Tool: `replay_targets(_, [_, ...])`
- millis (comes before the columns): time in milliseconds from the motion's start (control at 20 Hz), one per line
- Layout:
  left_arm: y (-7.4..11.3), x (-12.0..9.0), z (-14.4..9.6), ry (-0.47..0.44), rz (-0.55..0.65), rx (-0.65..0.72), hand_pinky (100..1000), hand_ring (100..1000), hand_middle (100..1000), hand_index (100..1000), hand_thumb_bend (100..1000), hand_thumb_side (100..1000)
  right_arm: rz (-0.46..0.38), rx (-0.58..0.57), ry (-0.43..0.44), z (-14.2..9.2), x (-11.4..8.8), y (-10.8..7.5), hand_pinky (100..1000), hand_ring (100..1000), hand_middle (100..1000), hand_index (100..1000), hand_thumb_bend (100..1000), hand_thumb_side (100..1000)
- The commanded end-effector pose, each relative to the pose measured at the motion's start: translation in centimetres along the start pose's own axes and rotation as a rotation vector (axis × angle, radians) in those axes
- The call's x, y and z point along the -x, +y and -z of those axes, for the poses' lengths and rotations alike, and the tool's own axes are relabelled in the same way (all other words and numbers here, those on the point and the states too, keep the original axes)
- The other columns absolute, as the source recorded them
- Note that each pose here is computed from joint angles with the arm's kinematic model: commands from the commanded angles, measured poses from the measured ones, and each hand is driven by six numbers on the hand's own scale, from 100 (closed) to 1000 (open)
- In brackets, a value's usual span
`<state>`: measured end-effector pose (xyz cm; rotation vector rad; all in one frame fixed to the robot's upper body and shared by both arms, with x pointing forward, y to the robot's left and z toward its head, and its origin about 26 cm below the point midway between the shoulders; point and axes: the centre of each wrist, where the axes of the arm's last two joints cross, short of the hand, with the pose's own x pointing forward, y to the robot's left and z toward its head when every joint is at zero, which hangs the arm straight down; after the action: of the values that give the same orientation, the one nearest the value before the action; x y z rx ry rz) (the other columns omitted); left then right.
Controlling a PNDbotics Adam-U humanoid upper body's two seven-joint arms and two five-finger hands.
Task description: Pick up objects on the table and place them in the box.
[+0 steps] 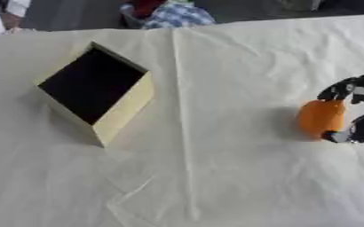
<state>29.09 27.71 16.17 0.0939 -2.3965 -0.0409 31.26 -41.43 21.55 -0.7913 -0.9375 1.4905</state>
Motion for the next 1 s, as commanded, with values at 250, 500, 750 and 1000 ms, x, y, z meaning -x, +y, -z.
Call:
replay_targets(250, [-0.2, -0.6, 0.5, -0.027, -0.002, 0.023, 707, 746, 752, 723, 100, 816, -0.053, 0.038, 0.009, -0.3, 0.1, -1.0, 558, 673, 625, 801, 365, 191])
replay_targets(500, [-0.2, -0.6, 0.5, -0.025, -0.003, 0.025, 706, 743, 747, 721, 100, 813, -0.060, 0.195, -0.014, -0.8, -1.2, -1.5, 352, 497, 406, 538, 218, 100])
replay_targets(750, [-0.4, -0.6, 0.6, -0.023, -0.008, 0.034, 706, 742, 746, 721, 100, 813, -0.105, 0.346, 0.007, -0.8, -2.0, -1.4, 298, 468, 332, 469, 272, 100])
replay_targets(1000, [-0.3, -0.6, 0.5, -0.021, -0.008, 0.035, 705, 739, 746, 721, 100, 806, -0.090, 0.427, -0.024, -1.1, -3.0, -1.7, 220, 411, 278, 420, 271, 100])
